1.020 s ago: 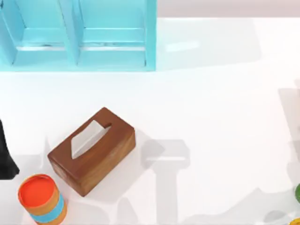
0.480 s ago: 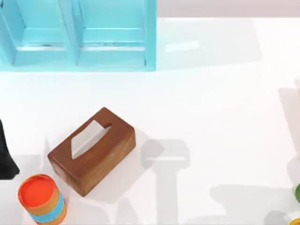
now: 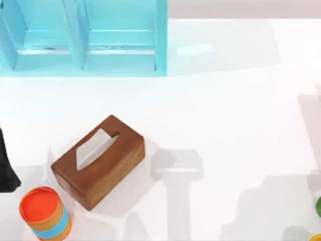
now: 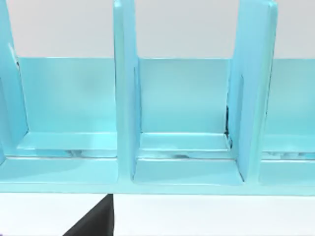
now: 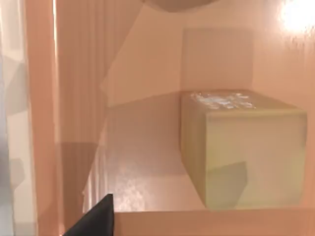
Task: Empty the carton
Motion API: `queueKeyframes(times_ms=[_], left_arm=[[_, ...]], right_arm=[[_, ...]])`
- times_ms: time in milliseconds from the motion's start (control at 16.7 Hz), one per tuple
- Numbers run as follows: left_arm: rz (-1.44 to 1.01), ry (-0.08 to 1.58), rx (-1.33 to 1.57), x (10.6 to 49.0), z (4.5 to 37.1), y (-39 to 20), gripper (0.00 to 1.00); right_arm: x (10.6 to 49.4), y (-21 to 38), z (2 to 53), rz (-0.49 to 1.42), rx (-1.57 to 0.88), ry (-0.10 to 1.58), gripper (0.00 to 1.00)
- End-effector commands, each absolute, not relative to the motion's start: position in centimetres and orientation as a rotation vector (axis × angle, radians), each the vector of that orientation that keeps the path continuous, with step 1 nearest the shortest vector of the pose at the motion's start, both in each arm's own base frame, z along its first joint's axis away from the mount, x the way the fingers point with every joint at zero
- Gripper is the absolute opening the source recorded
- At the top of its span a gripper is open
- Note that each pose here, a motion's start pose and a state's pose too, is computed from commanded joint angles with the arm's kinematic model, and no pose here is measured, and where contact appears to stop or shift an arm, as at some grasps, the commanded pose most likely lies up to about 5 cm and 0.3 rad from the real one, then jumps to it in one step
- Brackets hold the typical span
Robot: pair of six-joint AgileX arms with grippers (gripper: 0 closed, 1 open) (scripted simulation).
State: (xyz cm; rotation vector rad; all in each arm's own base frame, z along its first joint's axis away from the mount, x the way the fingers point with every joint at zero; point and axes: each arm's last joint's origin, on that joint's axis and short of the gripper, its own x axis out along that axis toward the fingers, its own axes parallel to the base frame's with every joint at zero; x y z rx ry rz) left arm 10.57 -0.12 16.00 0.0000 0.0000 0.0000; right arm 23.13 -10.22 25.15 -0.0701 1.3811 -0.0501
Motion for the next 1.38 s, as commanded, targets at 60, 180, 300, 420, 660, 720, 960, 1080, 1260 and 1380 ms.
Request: queueKeyframes(times_ms=[60,180,300,420,660,720,960,1080,1260,1380], left_arm=[[0.0,0.0,0.0,10.6,16.0,-0.1,1.0],[0.0,0.0,0.0,10.6,16.0,-0.1,1.0],[0.0,0.0,0.0,10.6,16.0,-0.1,1.0],[0.0,0.0,0.0,10.6,16.0,-0.1,1.0],[0.0,0.0,0.0,10.6,16.0,-0.1,1.0],[0.0,0.0,0.0,10.6,16.0,-0.1,1.0],[0.0,0.0,0.0,10.6,16.0,-0.1,1.0],[0.0,0.0,0.0,10.6,16.0,-0.1,1.0],[0.0,0.0,0.0,10.6,16.0,-0.1,1.0],[0.0,0.0,0.0,10.6,16.0,-0.1,1.0]], right_arm=[[23.7,-10.8,25.0,-0.037,-0.058,1.423,1.0],[24.7,-12.0,24.6,-0.002,-0.035,1.5,1.0],[25.4,-12.9,24.3,0.021,-0.014,1.552,1.0],[25.6,-13.2,24.2,0.025,-0.008,1.569,1.0],[25.6,-13.2,24.2,0.025,-0.008,1.569,1.0],[25.6,-13.1,24.2,0.027,-0.012,1.567,1.0],[25.8,-13.1,22.1,0.028,-0.004,1.577,1.0],[26.0,-13.2,19.9,0.026,-0.007,1.571,1.0],[26.0,-13.3,16.6,0.018,-0.016,1.551,1.0],[25.7,-13.1,14.9,0.022,-0.011,1.561,1.0]])
